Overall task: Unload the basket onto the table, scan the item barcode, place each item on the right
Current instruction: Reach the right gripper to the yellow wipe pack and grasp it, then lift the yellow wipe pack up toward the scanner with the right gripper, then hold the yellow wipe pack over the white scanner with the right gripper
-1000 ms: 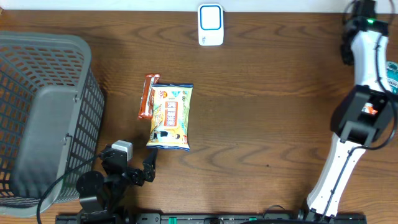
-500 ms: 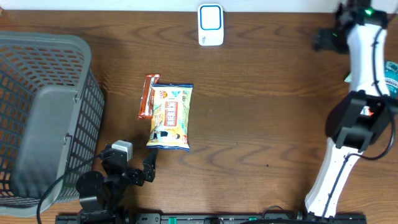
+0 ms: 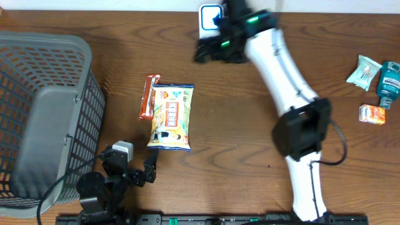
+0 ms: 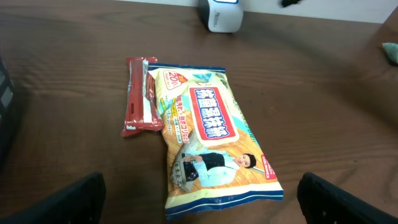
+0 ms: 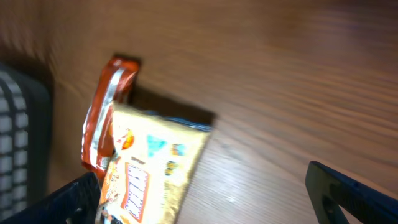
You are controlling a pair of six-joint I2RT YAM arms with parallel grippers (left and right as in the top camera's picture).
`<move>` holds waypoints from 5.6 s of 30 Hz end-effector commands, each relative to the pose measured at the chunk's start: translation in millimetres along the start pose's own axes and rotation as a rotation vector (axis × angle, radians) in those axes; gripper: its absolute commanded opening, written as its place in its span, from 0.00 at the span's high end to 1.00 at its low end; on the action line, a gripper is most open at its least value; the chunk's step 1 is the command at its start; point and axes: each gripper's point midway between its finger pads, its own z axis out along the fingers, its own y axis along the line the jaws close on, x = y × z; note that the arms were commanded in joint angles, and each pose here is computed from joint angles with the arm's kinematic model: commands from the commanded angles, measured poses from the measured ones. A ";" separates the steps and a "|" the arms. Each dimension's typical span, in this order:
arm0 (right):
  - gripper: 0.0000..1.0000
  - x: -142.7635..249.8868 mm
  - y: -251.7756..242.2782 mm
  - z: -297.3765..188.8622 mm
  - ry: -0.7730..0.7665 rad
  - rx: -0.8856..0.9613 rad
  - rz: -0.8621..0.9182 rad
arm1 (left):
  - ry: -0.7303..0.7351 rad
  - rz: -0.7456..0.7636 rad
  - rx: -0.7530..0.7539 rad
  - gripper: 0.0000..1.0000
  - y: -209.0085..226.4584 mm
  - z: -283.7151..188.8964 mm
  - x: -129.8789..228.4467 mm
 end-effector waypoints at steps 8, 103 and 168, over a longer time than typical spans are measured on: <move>0.03 97.0 62.4 93.0 0.115 0.341 -0.301 | -0.010 0.013 0.002 0.02 -1.1 -0.7 -2.7; 0.99 127.7 24.3 -44.6 0.140 -0.949 -0.613 | -0.010 0.013 0.002 0.02 -1.1 -0.7 -2.7; 0.99 86.6 -12.5 -37.6 0.168 -0.356 -0.764 | -0.010 0.013 0.002 0.02 -1.1 -0.7 -2.7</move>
